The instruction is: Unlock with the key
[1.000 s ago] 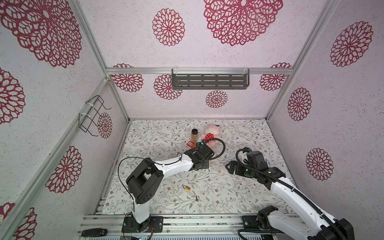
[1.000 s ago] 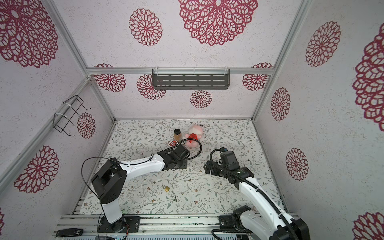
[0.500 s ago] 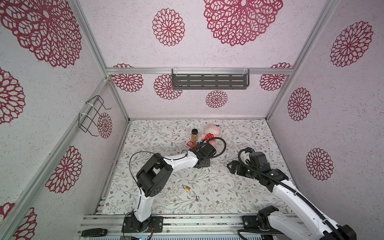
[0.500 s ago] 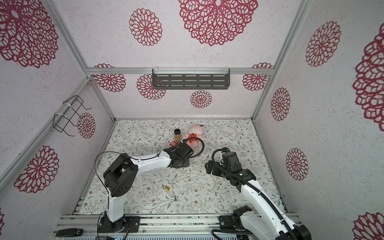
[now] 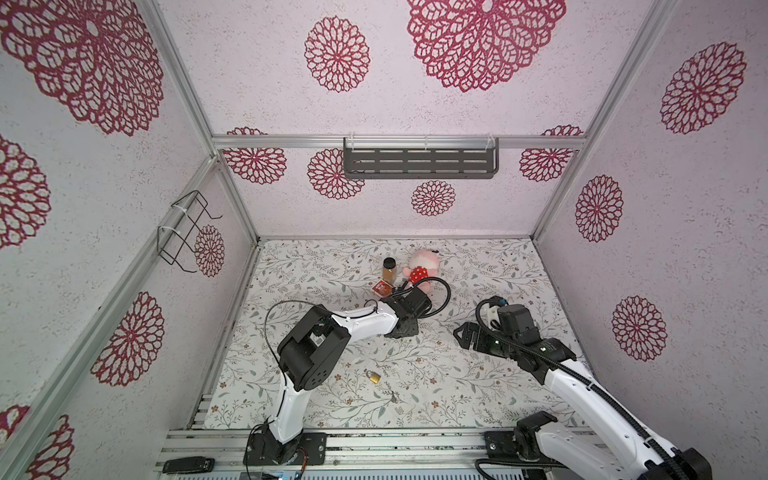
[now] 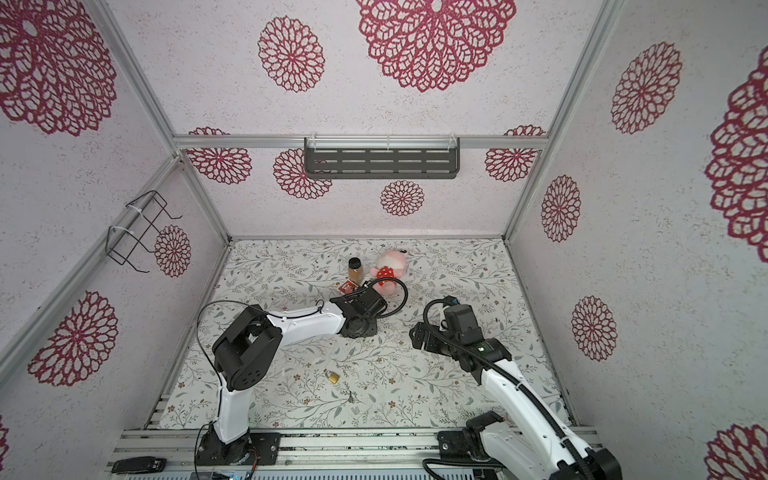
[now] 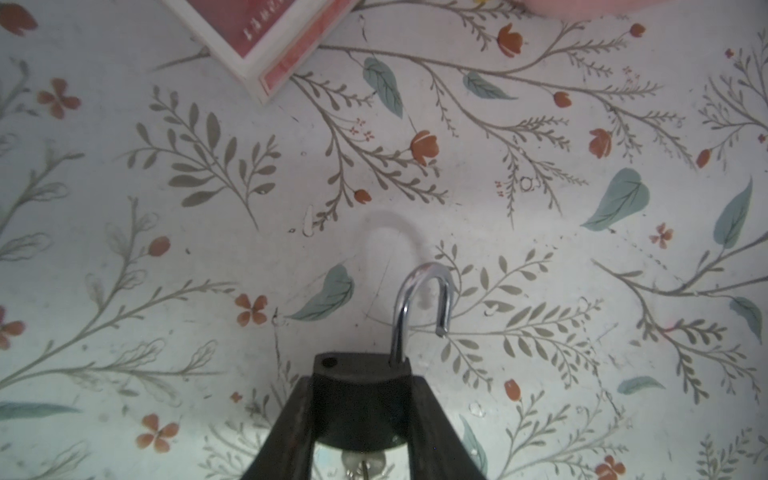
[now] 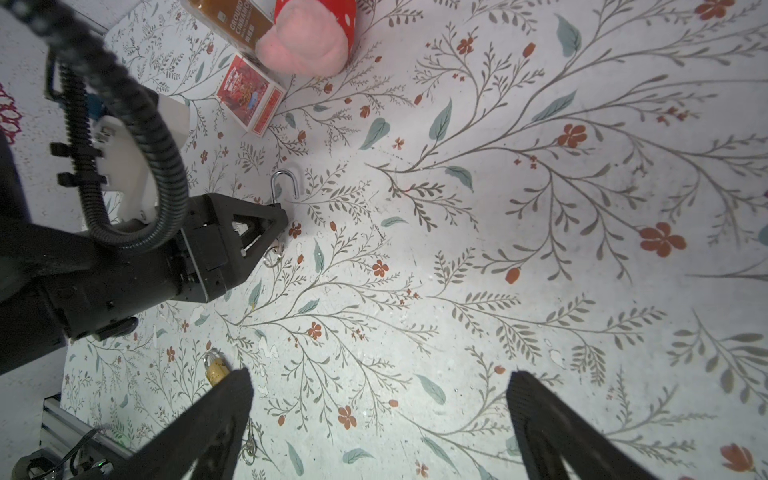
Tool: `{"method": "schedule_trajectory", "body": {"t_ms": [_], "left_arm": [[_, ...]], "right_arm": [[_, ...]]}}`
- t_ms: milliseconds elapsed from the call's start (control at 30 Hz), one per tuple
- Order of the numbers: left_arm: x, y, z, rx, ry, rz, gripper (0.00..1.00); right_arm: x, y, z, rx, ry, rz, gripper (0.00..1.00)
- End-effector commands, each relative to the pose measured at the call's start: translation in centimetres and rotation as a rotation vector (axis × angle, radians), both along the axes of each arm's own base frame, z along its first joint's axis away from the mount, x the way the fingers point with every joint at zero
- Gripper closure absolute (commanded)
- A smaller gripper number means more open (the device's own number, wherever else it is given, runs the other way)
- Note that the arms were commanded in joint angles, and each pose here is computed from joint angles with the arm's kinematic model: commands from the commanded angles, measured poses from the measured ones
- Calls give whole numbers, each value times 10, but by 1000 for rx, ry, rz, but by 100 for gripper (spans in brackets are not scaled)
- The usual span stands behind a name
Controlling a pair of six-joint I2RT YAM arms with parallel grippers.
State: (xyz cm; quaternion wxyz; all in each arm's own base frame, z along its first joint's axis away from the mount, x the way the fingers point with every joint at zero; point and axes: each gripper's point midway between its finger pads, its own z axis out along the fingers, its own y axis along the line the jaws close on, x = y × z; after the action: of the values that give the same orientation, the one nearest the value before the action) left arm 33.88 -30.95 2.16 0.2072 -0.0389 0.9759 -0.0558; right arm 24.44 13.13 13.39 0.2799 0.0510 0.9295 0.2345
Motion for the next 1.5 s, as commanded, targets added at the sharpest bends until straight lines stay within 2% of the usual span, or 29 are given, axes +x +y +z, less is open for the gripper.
{"method": "schedule_trajectory", "body": {"t_ms": [0, 267, 367, 400, 633, 767, 967, 1133, 1300, 1467], "left_arm": [[5, 2, -1, -4, -3, 30, 64], [3, 0, 11, -49, 1, 32, 48], [3, 0, 25, -91, 0, 33, 45], [3, 1, 42, -117, -23, 33, 43], [-12, 37, 98, -165, -112, 26, 35], [-26, 65, 115, -179, -141, 39, 32], [-46, 91, 138, -200, -185, 23, 20], [-57, 110, 142, -202, -218, 54, 11], [-67, 117, 135, -253, -245, 66, 1], [-74, 130, 133, -280, -268, 95, 3]], "right_arm": [[1, 0, 6, 16, -12, -3, 1], [0, 4, 11, 18, -18, 23, 1], [0, 4, 14, 19, -25, 25, 1], [0, 6, 16, 24, -29, 34, 1], [-1, 19, 14, 3, -28, 100, 1], [-4, 34, 12, -27, -46, 151, 1], [-12, 61, 4, -50, -58, 241, 1], [-20, 81, -3, -38, -71, 285, 2], [-32, 99, -16, -58, -75, 335, 5], [-49, 117, -31, -85, -76, 401, 9]]}}
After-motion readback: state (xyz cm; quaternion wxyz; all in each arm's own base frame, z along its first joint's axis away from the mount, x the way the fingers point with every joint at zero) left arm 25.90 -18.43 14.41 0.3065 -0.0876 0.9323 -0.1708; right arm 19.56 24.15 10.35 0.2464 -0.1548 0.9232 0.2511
